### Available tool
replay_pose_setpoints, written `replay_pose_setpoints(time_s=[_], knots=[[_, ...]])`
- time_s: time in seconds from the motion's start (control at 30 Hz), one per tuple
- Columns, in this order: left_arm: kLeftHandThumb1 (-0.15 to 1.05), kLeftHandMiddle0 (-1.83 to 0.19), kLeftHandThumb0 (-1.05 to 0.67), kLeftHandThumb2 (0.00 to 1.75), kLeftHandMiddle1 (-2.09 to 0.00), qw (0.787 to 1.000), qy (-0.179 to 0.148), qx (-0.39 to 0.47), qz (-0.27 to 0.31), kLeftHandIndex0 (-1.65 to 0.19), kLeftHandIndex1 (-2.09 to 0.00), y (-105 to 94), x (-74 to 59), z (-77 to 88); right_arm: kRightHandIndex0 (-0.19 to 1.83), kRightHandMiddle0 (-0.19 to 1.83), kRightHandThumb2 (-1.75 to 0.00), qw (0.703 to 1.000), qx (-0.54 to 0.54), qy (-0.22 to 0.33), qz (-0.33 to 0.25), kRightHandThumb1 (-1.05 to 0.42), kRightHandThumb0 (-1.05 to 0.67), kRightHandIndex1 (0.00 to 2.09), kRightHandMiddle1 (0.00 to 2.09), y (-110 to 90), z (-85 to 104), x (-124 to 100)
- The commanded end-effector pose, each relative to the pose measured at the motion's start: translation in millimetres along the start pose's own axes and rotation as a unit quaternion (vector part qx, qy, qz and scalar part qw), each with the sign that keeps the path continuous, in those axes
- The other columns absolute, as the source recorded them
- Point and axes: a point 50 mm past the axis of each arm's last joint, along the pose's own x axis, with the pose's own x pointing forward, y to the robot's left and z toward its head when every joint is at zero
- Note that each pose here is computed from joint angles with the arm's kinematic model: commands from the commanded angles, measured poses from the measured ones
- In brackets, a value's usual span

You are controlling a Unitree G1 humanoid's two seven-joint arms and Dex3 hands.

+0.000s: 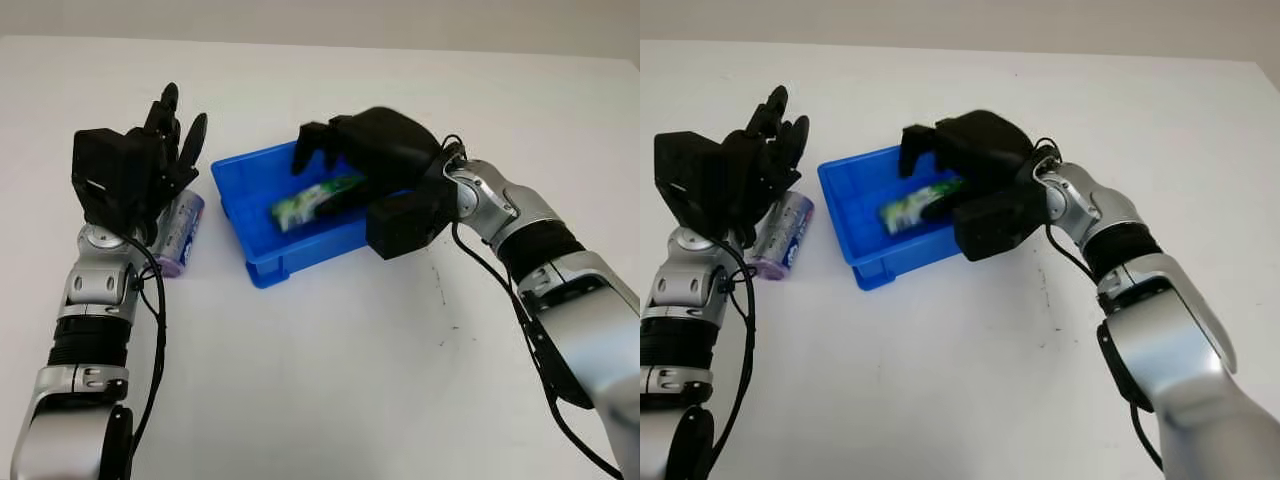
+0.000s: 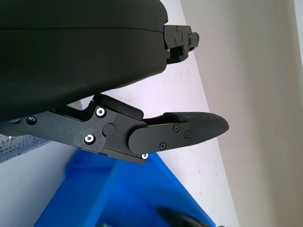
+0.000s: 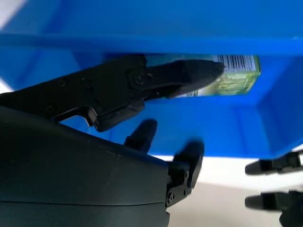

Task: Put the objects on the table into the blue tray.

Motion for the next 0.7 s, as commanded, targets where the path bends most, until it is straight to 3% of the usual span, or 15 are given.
replay_pose_setpoints(time_s=[0.0,0.23,0.47,0.67], knots=[[1.05,0.11,-0.73,0.52,-0.05,1.000,-0.003,0.006,-0.001,0.10,-0.05,0.5,-0.9,-0.4,-0.19,-0.18,-0.40,1.000,-0.009,-0.009,-0.023,-1.05,-0.85,0.01,0.02,-16.0,0.5,-2.7],[1.05,0.11,-0.71,0.53,-0.05,1.000,-0.007,0.003,-0.005,0.10,-0.05,-0.4,0.2,0.4,-0.19,-0.19,-0.55,0.984,0.136,0.002,-0.119,-1.05,-0.88,0.00,0.00,-29.3,-10.7,-18.3],[1.05,0.11,-0.72,0.51,-0.05,1.000,-0.004,0.003,-0.005,0.10,-0.05,2.7,0.5,0.3,-0.19,-0.19,-0.73,0.903,0.329,0.028,-0.274,-1.05,-0.83,0.00,0.00,-34.7,-36.7,-46.7],[1.05,0.11,-0.72,0.52,-0.05,1.000,-0.003,0.010,-0.006,0.10,-0.05,3.5,0.0,1.0,-0.19,-0.19,-0.75,0.828,0.467,0.068,-0.304,-1.05,-0.85,0.00,0.00,-24.7,-59.6,-66.4]])
